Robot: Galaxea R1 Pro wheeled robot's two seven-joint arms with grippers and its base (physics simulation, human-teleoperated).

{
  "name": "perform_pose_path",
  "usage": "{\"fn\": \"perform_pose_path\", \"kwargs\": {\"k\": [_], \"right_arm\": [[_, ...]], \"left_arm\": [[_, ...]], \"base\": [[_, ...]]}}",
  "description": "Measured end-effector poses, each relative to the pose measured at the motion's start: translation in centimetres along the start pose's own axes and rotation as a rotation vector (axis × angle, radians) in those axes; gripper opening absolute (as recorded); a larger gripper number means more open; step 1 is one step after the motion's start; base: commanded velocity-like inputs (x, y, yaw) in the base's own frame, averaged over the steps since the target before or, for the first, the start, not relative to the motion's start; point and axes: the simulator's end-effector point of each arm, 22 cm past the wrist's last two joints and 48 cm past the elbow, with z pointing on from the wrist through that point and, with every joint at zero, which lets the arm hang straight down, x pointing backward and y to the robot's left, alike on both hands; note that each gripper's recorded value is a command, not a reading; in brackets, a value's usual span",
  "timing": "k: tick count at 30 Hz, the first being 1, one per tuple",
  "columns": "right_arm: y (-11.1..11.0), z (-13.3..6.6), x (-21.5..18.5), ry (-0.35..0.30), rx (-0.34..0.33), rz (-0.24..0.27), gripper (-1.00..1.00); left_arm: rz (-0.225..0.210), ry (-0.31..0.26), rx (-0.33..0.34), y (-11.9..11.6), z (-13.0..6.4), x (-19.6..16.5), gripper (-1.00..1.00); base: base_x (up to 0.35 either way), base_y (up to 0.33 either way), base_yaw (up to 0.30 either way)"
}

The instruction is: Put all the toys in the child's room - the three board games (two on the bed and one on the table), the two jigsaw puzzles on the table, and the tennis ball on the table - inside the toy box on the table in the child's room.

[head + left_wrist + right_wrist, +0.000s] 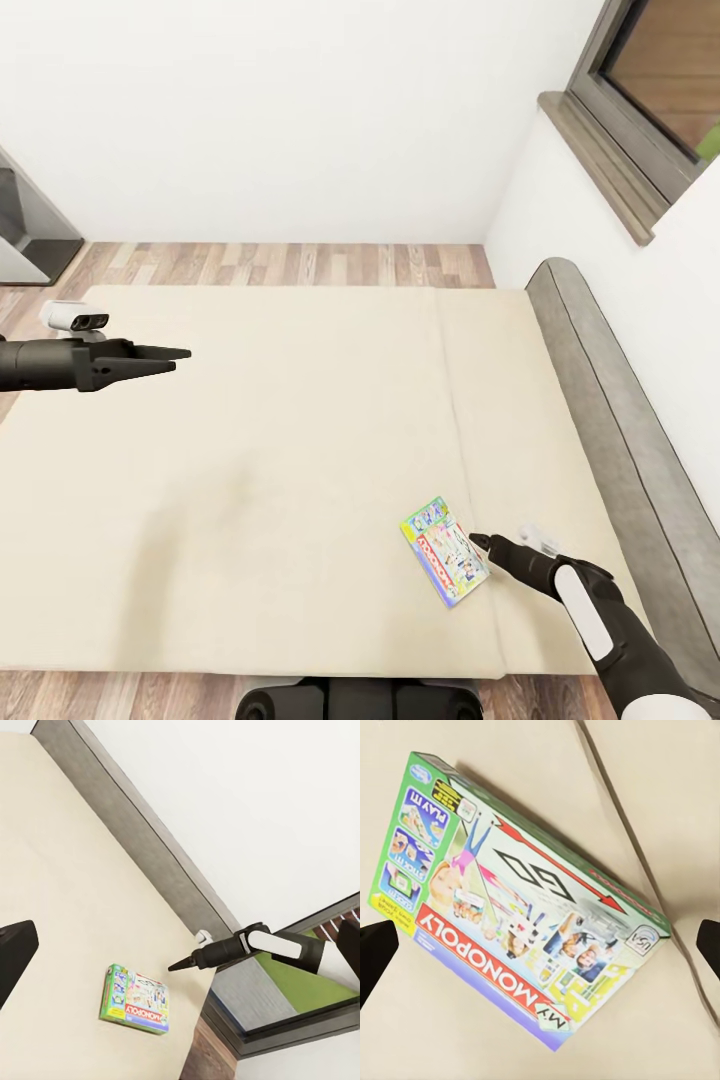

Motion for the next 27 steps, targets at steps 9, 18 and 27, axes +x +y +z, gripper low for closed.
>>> {"fn": "perform_pose_path", "kwargs": {"k": [9,18,27], "right_arm": [[-0.20,-0.10,-0.21,-0.004,0.001,0.004,1.00],[-0.31,-0.17,-0.37,-0.008,0.001,0.008,1.00],[-0.39,-0.22,-0.41,-0.009,0.002,0.009,1.00]], "left_arm": [[0.000,0.002,-0.001,0.02,0.03,0.04,1.00],[0.000,0.000,0.000,0.00,0.01,0.01,1.00],[0.000,0.001,-0.001,0.02,0.01,0.03,1.00]], "base": [[0.000,0.000,0.000],[0.000,0.000,0.000],[0.000,0.000,0.000]]}}
